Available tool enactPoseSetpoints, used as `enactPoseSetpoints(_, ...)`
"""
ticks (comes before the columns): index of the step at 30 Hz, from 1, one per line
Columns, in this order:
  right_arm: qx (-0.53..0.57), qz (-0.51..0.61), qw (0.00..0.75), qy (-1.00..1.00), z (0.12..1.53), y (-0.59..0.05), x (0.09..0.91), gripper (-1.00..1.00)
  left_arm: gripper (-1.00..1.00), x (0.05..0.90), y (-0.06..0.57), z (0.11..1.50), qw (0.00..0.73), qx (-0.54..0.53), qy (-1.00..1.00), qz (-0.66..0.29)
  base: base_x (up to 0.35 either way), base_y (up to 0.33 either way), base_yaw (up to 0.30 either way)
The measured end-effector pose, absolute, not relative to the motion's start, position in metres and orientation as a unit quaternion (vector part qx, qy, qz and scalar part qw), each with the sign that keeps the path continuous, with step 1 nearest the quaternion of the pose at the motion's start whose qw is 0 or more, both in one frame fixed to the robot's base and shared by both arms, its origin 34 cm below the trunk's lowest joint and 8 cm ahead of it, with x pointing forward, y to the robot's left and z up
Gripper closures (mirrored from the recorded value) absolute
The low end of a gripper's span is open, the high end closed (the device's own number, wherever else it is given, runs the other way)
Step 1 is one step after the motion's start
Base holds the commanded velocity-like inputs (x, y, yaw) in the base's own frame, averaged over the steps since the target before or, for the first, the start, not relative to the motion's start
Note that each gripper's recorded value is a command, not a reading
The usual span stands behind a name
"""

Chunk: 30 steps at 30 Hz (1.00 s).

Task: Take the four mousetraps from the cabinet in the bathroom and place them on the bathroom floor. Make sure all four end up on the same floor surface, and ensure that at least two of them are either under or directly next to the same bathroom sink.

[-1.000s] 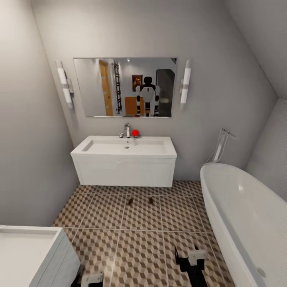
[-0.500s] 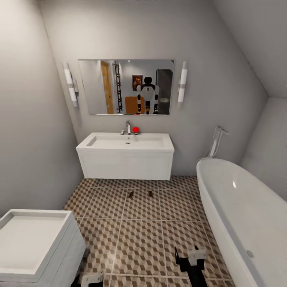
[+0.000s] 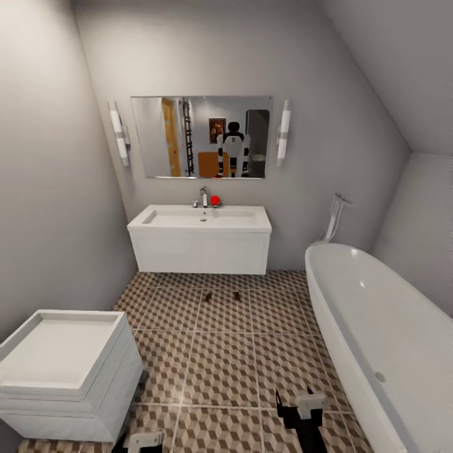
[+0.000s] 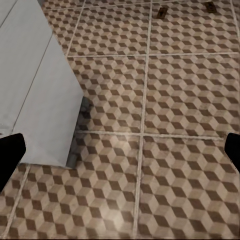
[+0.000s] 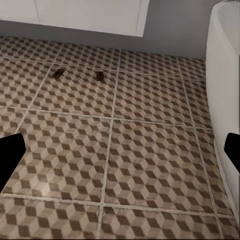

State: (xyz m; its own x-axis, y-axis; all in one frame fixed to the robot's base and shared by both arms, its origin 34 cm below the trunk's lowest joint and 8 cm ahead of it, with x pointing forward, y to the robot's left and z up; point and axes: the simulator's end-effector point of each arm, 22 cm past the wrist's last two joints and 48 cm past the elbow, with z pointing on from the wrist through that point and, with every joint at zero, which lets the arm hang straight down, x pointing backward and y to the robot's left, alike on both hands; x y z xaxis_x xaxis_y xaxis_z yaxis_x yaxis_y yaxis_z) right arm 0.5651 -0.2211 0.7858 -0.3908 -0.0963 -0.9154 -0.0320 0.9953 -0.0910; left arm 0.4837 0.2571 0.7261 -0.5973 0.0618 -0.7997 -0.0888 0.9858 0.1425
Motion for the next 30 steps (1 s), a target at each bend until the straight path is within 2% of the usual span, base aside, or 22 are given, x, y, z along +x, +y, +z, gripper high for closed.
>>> enactPoseSetpoints(8, -0.039, -0.029, 0.551, 0.833, 0.7858, -0.2209, 0.5651, -1.00, -1.00, 0.4835, 0.2569, 0.7259, 0.449, -0.007, 0.890, 0.084, -0.340, 0.000, 0.006)
enactPoseSetpoints(13, -0.038, -0.028, 0.550, 0.834, 0.7858, -0.2197, 0.5649, -1.00, -1.00, 0.4835, 0.2569, 0.7262, 0.449, -0.007, 0.890, 0.083, -0.267, 0.000, 0.125)
enactPoseSetpoints(30, -0.038, -0.028, 0.550, 0.834, 0.7859, -0.2191, 0.5646, -1.00, -1.00, 0.4813, 0.2568, 0.7254, 0.448, -0.007, 0.890, 0.083, -0.035, 0.000, 0.241)
